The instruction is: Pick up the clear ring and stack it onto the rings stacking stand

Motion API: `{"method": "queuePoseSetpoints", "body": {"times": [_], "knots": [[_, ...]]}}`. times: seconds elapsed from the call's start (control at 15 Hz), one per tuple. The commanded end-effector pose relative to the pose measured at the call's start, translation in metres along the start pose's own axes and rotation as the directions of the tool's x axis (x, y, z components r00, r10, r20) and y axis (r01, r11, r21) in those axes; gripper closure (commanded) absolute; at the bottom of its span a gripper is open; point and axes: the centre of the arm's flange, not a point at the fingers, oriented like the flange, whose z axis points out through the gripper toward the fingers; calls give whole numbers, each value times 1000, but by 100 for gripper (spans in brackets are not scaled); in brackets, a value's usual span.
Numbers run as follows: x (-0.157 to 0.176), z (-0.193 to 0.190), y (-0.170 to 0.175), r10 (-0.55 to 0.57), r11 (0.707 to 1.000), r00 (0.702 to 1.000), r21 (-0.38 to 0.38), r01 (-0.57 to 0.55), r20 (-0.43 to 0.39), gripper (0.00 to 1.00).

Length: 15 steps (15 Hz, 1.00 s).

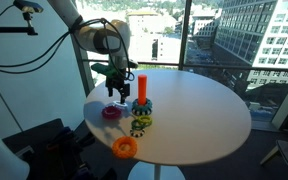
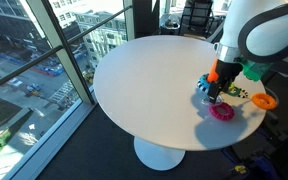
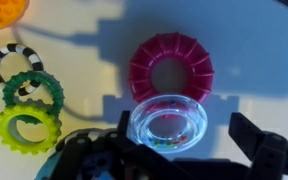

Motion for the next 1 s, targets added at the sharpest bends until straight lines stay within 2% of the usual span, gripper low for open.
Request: {"method": "queuePoseSetpoints", "body": {"times": [0.0,0.93], "knots": [[4,10,-2,15,1000,1000,-11,-15,-16,0],[12,16,-35,-59,998,996,-4,58,-60,0]]}}
